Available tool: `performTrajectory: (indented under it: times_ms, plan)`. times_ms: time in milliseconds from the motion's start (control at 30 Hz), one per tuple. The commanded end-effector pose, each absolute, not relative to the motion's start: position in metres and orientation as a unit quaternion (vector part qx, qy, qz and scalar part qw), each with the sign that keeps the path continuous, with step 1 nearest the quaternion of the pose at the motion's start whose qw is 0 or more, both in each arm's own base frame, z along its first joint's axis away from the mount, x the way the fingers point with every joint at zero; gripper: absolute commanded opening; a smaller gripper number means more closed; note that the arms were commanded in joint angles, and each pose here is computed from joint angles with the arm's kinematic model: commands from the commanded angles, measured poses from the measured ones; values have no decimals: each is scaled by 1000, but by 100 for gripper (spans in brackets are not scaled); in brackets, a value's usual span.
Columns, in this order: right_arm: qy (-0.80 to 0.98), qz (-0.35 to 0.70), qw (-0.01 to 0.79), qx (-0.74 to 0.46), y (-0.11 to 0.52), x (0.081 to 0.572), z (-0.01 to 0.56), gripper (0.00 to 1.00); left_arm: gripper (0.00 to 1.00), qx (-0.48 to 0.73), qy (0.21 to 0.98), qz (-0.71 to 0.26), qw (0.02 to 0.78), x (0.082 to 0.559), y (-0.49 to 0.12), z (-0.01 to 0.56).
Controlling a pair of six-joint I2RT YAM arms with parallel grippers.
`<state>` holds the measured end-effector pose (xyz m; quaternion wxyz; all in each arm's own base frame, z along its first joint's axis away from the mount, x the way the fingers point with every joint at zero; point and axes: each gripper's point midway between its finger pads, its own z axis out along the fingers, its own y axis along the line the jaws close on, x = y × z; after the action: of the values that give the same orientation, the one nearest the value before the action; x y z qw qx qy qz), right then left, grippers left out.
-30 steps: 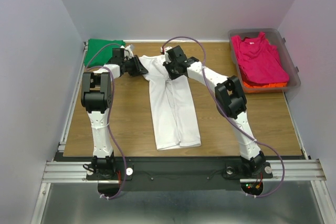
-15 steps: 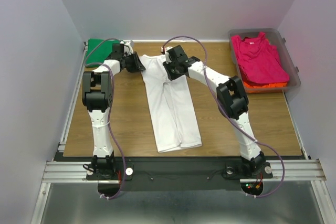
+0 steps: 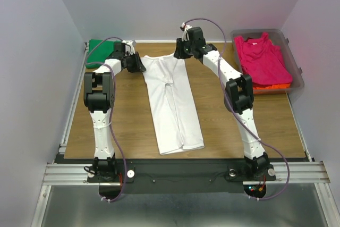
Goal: Fold and stack the t-shirts
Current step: Fold the tshirt
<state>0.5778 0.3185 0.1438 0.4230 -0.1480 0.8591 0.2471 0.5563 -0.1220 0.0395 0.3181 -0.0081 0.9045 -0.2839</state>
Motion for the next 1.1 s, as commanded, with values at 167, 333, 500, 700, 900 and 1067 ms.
performTrajectory:
  times_ms: [167, 333, 500, 700, 900, 1067]
  plan:
    - [830, 338, 422, -133, 367, 586, 124, 43, 33, 3, 907, -280, 314, 553, -121, 37]
    - [824, 358, 423, -122, 375, 591, 114, 45, 33, 3, 908, -280, 312, 553, -121, 35]
    - [822, 367, 421, -112, 378, 595, 100, 47, 33, 3, 908, -280, 311, 553, -121, 35]
    - [819, 371, 424, -106, 381, 599, 91, 49, 34, 3, 908, -282, 311, 555, -122, 36]
    - [814, 382, 427, -102, 384, 602, 87, 49, 34, 2, 907, -283, 311, 557, -123, 36]
    - [812, 391, 423, -99, 387, 602, 81, 49, 34, 2, 908, -283, 309, 557, -123, 35]
